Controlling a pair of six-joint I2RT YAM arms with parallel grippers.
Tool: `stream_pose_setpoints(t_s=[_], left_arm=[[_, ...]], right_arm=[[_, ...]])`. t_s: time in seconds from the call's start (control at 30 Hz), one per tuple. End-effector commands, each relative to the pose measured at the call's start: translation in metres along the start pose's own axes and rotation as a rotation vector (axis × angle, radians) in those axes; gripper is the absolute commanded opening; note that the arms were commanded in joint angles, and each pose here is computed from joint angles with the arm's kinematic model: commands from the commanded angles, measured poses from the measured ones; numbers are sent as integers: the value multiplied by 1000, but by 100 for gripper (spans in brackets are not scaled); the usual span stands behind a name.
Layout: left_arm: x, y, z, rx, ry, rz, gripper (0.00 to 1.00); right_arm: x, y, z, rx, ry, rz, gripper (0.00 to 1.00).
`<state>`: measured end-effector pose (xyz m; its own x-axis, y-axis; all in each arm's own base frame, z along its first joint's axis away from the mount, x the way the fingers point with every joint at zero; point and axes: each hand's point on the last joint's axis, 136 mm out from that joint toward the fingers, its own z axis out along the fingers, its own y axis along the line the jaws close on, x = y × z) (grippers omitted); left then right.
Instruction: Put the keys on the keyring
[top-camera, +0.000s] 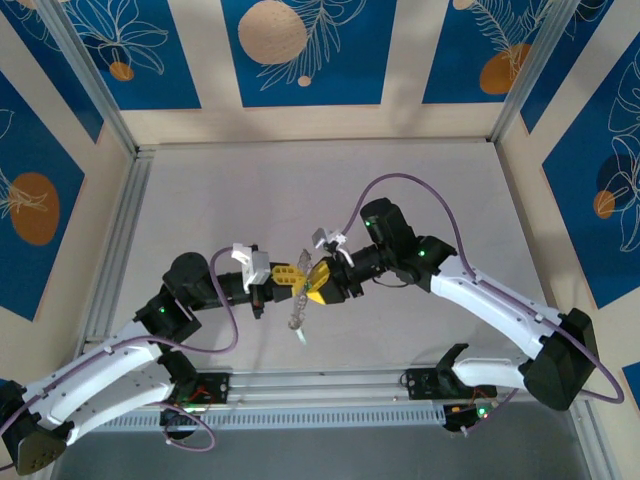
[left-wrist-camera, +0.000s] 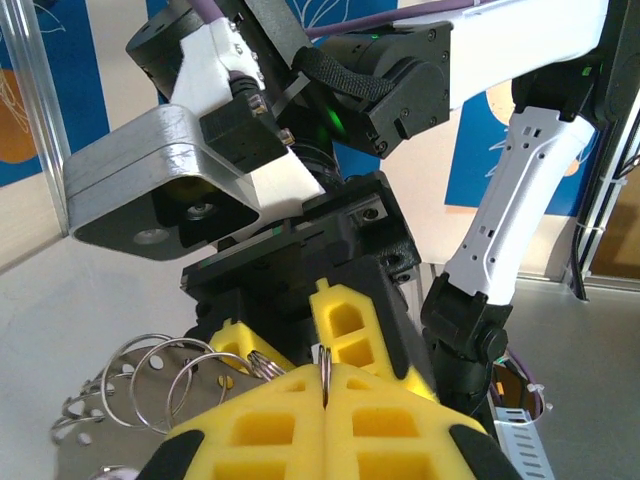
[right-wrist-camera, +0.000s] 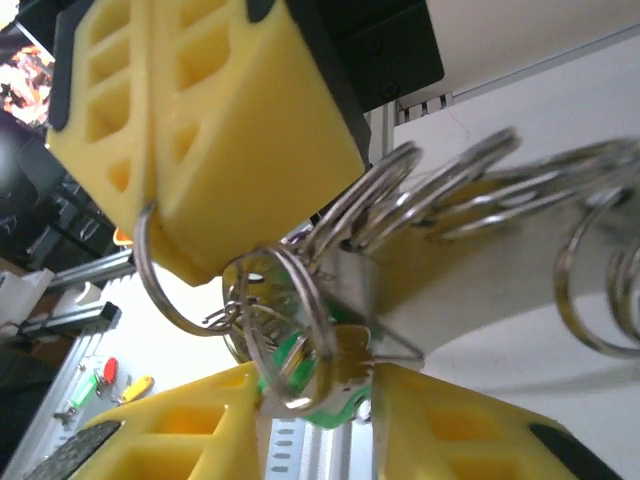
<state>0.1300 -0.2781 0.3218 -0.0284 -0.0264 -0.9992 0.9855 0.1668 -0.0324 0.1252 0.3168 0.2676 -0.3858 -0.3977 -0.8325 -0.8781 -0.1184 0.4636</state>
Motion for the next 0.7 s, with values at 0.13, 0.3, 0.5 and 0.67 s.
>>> stream_pose_setpoints(t_s=[0.13,0.3,0.5,0.67], left_arm=[[-19,-3,-7,7,-73,40,0],[-20,0,-10,-13,-77,44,0],[-16,4,-10,-30,-69,36,0],[-12,13,-10,-77,-53,38,0]], right_arm=[[8,3,-3,-1,17,10,15],[5,9,-14,32,-2,-27,6],[0,16,-27,109,-29,-113,0],[-2,26,-33,161,-33,-210,0]])
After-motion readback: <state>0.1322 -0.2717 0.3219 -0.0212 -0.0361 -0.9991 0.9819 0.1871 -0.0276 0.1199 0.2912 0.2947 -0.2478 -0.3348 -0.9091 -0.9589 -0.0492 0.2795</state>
